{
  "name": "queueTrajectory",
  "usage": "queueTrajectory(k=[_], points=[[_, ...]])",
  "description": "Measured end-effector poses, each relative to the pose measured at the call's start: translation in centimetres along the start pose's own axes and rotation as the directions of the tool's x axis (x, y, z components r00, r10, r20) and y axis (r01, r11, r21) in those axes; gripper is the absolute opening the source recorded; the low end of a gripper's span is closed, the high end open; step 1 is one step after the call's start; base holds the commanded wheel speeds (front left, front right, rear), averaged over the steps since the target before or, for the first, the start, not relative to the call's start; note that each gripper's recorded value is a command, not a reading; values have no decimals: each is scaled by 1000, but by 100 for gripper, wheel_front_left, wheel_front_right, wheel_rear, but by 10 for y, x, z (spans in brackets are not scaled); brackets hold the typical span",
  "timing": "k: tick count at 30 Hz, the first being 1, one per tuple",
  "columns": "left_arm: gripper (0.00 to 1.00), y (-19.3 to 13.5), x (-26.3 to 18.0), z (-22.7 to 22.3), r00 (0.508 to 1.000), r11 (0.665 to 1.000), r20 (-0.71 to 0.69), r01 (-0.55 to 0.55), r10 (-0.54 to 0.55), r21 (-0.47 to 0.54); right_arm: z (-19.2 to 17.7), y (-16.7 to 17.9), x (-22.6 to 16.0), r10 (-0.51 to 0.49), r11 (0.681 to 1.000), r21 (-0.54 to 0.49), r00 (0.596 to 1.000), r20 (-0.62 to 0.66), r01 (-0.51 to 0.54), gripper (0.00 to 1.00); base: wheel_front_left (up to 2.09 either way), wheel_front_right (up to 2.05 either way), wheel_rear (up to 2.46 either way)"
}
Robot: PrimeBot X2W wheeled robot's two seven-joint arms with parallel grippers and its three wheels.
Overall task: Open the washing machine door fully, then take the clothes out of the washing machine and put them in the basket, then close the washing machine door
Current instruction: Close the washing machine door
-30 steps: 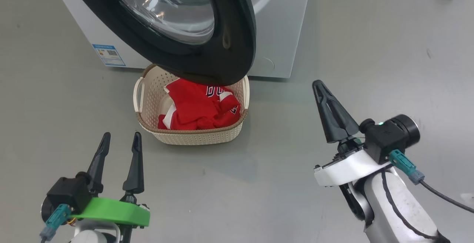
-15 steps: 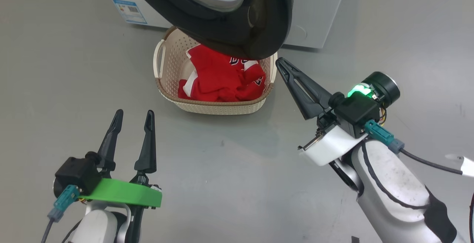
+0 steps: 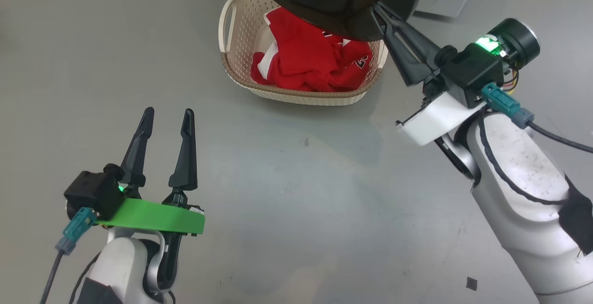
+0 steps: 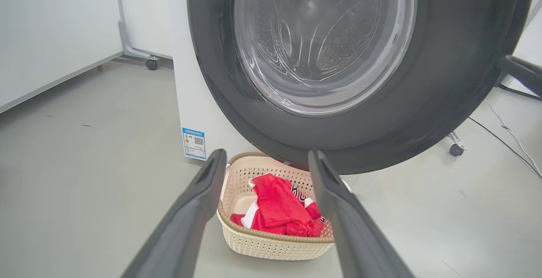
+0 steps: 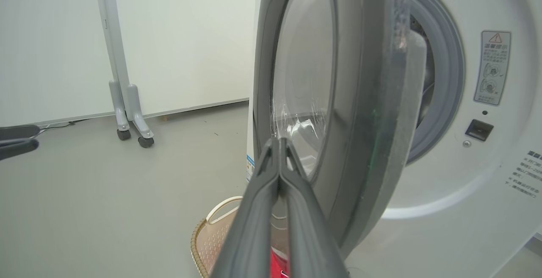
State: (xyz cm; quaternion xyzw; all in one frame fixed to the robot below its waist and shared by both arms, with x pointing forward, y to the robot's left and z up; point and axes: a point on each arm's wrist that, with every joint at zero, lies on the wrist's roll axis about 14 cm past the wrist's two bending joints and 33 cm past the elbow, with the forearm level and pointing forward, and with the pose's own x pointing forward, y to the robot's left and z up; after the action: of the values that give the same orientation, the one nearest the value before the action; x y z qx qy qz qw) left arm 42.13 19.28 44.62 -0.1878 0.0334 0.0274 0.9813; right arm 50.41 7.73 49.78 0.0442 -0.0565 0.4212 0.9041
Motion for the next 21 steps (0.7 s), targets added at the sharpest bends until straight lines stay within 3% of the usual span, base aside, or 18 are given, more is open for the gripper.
queueTrajectory(k=[21], points=[[100,19,17,-21,998,999,-51,-39,40,19,-33,-48,28,-52,998,18,999,-11,52,0,0,0,0]])
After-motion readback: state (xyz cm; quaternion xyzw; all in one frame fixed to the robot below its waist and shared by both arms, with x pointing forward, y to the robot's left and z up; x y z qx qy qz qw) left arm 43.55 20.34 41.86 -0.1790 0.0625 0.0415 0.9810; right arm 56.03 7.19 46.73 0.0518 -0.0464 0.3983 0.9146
